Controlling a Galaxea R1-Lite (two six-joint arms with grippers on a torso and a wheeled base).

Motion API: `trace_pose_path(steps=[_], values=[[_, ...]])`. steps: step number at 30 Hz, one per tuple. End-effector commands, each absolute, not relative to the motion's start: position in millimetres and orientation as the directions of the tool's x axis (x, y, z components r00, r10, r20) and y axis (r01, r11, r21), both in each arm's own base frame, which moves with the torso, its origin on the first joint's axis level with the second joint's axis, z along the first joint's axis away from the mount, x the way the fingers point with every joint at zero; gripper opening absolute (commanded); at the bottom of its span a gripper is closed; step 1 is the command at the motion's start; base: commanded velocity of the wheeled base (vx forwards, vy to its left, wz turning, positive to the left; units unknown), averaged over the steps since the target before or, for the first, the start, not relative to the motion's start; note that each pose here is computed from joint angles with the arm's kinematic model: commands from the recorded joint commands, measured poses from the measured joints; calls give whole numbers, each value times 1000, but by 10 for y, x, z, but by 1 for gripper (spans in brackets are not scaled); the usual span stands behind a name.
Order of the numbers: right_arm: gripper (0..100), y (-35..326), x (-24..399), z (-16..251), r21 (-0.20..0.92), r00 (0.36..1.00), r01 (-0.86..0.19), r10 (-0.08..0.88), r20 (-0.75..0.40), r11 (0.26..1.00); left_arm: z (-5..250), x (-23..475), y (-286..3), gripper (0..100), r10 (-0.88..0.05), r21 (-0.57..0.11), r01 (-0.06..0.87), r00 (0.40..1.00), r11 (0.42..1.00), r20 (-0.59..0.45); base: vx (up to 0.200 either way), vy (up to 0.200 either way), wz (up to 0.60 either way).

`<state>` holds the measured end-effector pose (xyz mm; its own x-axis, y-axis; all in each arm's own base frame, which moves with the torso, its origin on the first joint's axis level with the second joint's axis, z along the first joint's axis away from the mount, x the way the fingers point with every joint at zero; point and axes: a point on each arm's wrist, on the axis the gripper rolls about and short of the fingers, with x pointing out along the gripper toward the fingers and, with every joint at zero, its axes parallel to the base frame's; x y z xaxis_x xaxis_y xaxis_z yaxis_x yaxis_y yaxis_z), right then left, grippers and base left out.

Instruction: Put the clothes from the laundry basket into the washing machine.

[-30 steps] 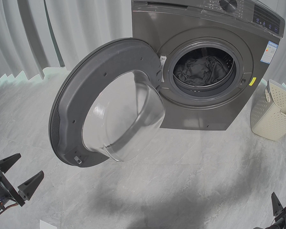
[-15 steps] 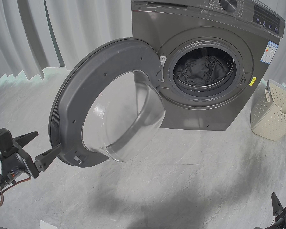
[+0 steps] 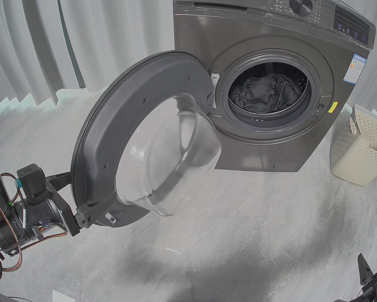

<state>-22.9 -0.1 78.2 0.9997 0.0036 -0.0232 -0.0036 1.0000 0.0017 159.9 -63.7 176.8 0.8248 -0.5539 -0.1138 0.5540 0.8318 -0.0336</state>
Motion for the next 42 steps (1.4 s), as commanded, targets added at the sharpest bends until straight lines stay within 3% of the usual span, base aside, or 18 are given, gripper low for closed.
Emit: trace_pose_path(steps=[1, 6, 13, 26, 42], values=[[100, -1, -236, 759, 2, 1000, -3, 3, -14, 1000, 1746, 1516, -756, 100, -635, -39, 635, 764, 771, -117, 0, 0, 0], [100, -1, -236, 759, 2, 1000, -5, 5, -14, 1000, 1791, 1420, -855, 100, -718, -67, 715, 690, 696, -92, 0, 0, 0], [100, -1, -236, 759, 2, 1000, -3, 3, -14, 1000, 1851, 1282, -939, 100, -792, -167, 776, 608, 608, -57, 0, 0, 0], [100, -1, -236, 758, 2, 1000, -3, 3, -15, 1000, 1854, 1248, -890, 100, -778, -166, 763, 626, 624, -47, 0, 0, 0], [100, -1, -236, 759, 2, 1000, -2, 2, -14, 1000, 1923, 1571, -1138, 100, -787, -176, 769, 613, 615, -73, 0, 0, 0]])
